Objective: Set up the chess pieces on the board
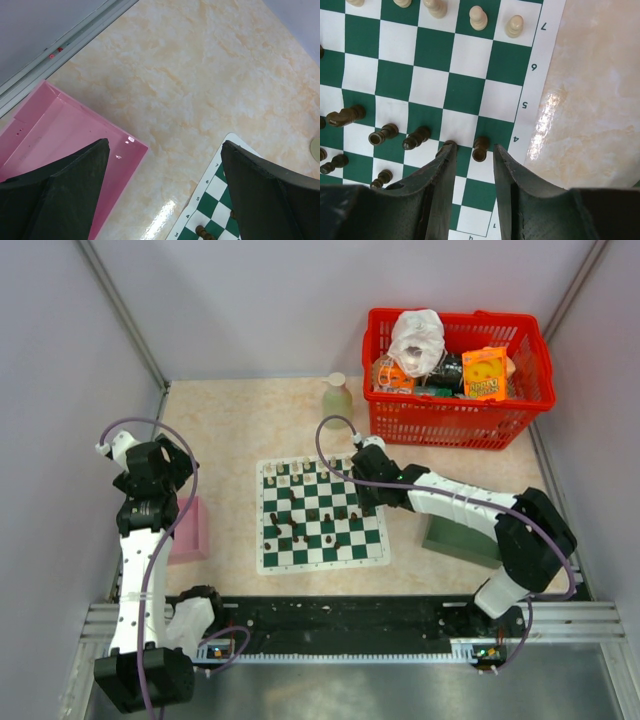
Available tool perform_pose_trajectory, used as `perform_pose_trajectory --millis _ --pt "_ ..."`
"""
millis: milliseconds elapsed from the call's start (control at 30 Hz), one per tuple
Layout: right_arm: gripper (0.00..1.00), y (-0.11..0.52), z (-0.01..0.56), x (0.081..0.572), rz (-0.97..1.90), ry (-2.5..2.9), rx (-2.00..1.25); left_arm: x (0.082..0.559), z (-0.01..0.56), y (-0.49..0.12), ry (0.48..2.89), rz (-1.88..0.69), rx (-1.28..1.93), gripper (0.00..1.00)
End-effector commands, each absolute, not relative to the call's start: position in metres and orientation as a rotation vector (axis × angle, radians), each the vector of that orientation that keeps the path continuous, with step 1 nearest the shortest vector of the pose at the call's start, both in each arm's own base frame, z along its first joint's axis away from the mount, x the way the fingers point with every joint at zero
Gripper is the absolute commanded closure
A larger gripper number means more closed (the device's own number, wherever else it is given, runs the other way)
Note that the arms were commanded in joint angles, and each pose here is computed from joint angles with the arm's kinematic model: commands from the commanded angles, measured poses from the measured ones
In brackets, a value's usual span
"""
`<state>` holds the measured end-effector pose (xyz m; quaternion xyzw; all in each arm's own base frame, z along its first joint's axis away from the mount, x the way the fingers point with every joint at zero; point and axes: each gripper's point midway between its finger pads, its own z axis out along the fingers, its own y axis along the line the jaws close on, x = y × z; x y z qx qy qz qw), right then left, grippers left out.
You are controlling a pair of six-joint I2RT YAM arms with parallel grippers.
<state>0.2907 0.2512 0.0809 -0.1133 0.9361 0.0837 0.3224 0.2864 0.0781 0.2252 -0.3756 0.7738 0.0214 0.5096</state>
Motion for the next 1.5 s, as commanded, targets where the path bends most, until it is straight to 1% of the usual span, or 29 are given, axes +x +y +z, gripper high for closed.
perform_pose_trajectory --millis 0,133,900,1000,1067,1233,1333,1467 --pt "0.65 0.255 0.074 0.293 0.248 2.477 -0.277 0.290 0.238 0.081 1.806 0.042 -0.889 0.01" --pt "0.67 0.255 0.067 0.293 0.238 2.495 -0.278 0.289 0.237 0.081 1.808 0.043 -0.888 0.01" --pt "0.71 0.246 0.043 0.283 0.173 2.576 -0.268 0.290 0.234 0.081 1.813 0.040 -0.889 0.01" --pt "0.72 0.246 0.042 0.283 0.171 2.576 -0.274 0.290 0.233 0.081 1.815 0.037 -0.889 0.01" --pt "0.76 0.247 0.044 0.285 0.169 2.566 -0.280 0.290 0.233 0.081 1.815 0.038 -0.890 0.01" --pt "0.89 0.248 0.061 0.290 0.189 2.525 -0.284 0.290 0.233 0.082 1.814 0.042 -0.891 0.01" --pt "0.89 0.244 0.082 0.293 0.173 2.483 -0.278 0.290 0.233 0.081 1.815 0.041 -0.889 0.01" --pt "0.89 0.247 0.128 0.295 0.194 2.370 -0.297 0.291 0.235 0.082 1.811 0.043 -0.889 0.01"
